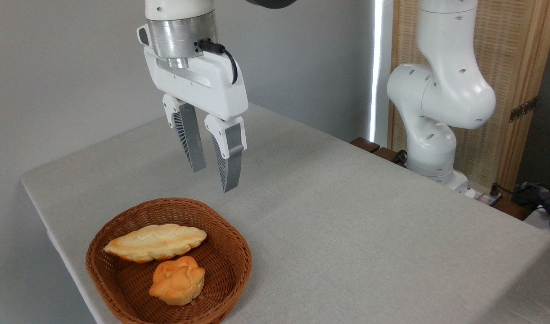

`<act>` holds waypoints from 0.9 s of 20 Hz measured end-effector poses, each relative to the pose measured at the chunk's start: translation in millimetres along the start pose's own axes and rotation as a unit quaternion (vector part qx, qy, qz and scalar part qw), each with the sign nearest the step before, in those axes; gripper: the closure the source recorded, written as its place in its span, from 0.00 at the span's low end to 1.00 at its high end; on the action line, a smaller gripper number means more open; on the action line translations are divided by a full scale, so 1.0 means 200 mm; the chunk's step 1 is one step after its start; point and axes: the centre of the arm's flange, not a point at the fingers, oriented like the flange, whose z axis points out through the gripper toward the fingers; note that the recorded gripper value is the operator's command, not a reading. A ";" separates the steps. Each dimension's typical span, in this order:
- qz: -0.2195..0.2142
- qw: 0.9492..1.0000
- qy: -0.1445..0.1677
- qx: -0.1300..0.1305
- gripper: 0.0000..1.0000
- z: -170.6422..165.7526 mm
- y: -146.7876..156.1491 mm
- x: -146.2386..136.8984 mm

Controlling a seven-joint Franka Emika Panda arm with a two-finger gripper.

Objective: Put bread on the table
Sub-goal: 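Lower the open gripper toward the orange bun in the wicker basket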

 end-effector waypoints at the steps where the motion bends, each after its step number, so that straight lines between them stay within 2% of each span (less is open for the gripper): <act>1: 0.000 1.000 0.000 0.000 0.00 0.00 0.00 0.00; 13: -0.004 1.000 0.003 -0.002 0.00 -0.01 0.01 0.00; 16: -0.005 1.000 0.019 -0.009 0.00 -0.02 0.02 0.02; 18: -0.007 0.999 0.036 -0.001 0.00 -0.03 0.01 0.04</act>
